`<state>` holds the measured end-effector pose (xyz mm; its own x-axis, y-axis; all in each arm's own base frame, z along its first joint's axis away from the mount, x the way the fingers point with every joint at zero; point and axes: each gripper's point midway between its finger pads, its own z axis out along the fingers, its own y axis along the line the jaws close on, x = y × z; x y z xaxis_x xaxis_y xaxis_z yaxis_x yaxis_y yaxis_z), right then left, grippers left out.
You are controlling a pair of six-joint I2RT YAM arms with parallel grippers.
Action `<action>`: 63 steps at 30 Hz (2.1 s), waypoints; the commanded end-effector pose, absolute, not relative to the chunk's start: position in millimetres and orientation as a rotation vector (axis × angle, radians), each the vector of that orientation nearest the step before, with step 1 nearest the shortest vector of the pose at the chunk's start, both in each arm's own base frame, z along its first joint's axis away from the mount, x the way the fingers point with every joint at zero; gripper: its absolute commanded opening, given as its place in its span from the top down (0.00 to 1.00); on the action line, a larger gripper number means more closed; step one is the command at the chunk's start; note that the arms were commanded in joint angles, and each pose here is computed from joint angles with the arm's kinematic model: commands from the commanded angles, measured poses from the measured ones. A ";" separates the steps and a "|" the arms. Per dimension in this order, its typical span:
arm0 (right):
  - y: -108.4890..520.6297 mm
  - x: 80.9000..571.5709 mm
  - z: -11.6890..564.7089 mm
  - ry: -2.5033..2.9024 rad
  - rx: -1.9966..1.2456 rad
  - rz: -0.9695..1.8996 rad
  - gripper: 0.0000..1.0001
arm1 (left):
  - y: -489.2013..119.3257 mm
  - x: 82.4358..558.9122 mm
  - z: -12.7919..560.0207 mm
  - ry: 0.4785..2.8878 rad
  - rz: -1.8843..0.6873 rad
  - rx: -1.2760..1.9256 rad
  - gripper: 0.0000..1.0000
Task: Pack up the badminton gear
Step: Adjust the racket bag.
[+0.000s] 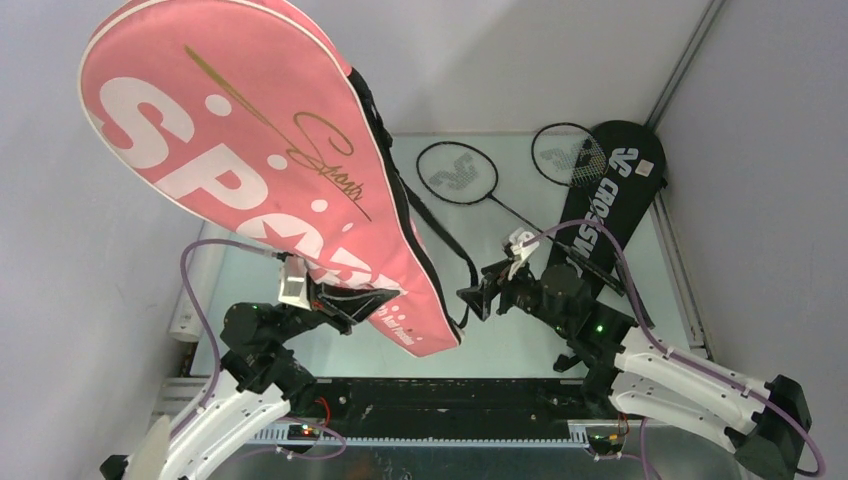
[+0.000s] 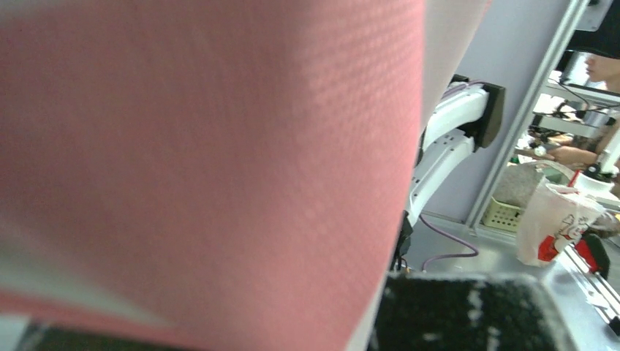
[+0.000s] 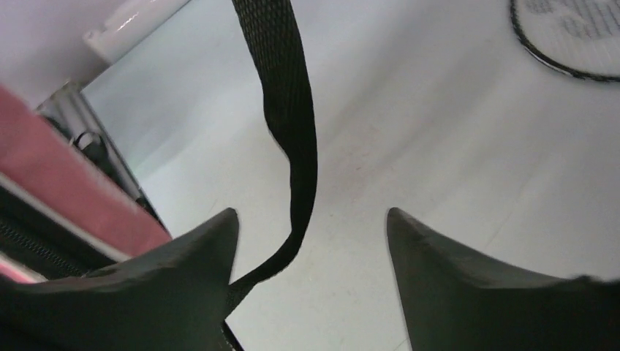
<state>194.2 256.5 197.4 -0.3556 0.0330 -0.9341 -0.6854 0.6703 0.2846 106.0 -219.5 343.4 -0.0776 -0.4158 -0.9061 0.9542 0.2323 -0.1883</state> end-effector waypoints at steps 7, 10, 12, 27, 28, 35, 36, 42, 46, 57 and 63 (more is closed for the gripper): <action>244.2 141.2 252.2 1.526 -0.690 0.998 0.13 | -212.8 80.6 389.6 0.835 -1.252 0.739 1.00; 230.3 112.5 271.0 1.375 -0.745 1.071 0.13 | -217.3 77.6 382.2 0.835 -1.240 0.804 1.00; 229.2 85.1 280.8 1.219 -0.845 1.153 0.13 | -220.1 71.0 380.2 0.814 -1.250 0.859 1.00; 286.7 62.7 250.9 1.169 -1.279 1.319 0.19 | -232.7 52.0 374.7 0.798 -1.337 1.047 1.00; 289.3 62.0 253.5 1.153 -1.290 1.328 0.19 | -232.2 51.5 374.0 0.796 -1.337 1.045 1.00; 309.0 54.3 236.5 1.145 -1.399 1.380 0.27 | -229.8 50.0 374.6 0.789 -1.339 1.029 1.00; 311.6 51.5 234.2 1.143 -1.419 1.387 0.28 | -229.7 49.8 374.6 0.788 -1.340 1.028 1.00; 319.3 49.7 230.4 1.151 -1.467 1.373 0.83 | -229.5 49.4 375.1 0.781 -1.354 1.015 1.00; 313.8 54.3 225.0 1.218 -1.451 1.322 1.00 | -230.8 56.8 371.6 0.833 -1.337 0.995 1.00; 295.5 64.5 207.2 1.505 -1.303 1.207 0.85 | -222.2 88.3 375.0 0.937 -1.248 0.784 1.00; 307.4 52.5 217.2 1.367 -1.380 1.260 0.68 | -228.6 70.6 371.3 0.894 -1.305 0.905 1.00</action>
<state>66.3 303.3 204.9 -0.1130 -0.2075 -0.9717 -0.9931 -0.0073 0.1170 76.3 -234.4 342.7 -0.0713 -0.3283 -0.9419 0.9948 0.0456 -0.0911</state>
